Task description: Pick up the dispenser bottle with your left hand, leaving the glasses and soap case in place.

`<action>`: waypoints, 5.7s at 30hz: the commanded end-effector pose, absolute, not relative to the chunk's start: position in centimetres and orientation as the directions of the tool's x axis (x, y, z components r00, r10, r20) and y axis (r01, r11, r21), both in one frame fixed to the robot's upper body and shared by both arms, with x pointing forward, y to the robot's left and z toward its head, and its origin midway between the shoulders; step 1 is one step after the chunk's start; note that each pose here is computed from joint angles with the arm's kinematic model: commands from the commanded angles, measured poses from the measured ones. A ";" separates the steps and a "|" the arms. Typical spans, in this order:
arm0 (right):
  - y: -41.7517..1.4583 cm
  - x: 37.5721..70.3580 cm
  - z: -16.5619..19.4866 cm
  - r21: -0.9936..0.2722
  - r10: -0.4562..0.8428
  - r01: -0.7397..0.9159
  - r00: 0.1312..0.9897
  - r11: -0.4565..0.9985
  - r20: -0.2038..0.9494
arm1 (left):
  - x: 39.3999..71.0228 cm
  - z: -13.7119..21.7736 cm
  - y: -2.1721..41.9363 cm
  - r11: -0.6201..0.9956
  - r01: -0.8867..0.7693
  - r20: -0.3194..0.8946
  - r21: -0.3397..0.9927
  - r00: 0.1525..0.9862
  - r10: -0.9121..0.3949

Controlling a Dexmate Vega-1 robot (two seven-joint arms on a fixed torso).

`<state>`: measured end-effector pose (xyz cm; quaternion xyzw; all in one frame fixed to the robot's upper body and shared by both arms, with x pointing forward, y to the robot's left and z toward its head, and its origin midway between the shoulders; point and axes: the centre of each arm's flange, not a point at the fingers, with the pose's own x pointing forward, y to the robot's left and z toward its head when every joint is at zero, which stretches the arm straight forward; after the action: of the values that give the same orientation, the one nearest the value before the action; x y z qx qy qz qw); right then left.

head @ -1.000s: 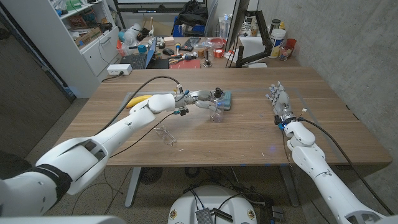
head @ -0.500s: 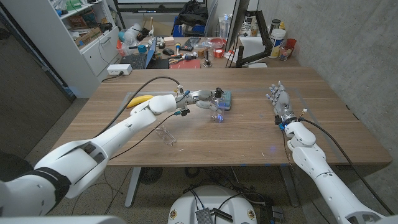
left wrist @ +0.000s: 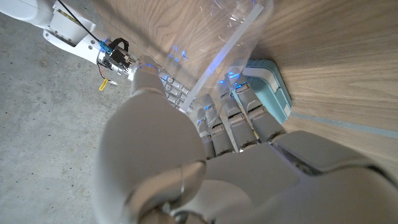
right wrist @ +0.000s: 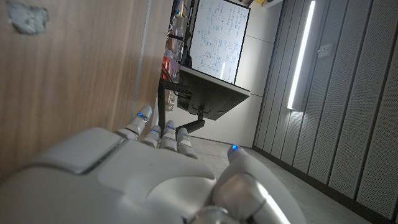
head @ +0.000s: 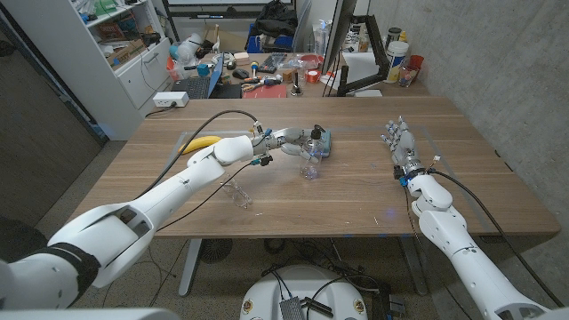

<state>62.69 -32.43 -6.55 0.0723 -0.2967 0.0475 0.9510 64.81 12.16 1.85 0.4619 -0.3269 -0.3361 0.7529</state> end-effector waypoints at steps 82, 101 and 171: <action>-32.7 62.4 -6.2 0.098 0.063 -0.149 0.805 0.984 0.590 | 62.1 4.6 14.7 0.599 0.067 0.462 0.798 0.570 -0.679; -32.2 62.5 -6.2 0.098 0.063 -0.149 0.806 0.984 0.589 | 62.0 4.7 15.0 0.631 0.078 0.493 0.772 0.552 -0.672; -31.6 62.9 -6.1 0.109 0.059 -0.153 0.802 0.982 0.595 | 60.9 8.3 16.1 0.631 0.030 0.532 0.775 0.509 -0.677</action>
<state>62.83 -31.72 -6.13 0.0753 -0.3095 0.0551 0.9463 61.11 15.95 7.86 0.3665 -0.4363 -0.2257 0.7902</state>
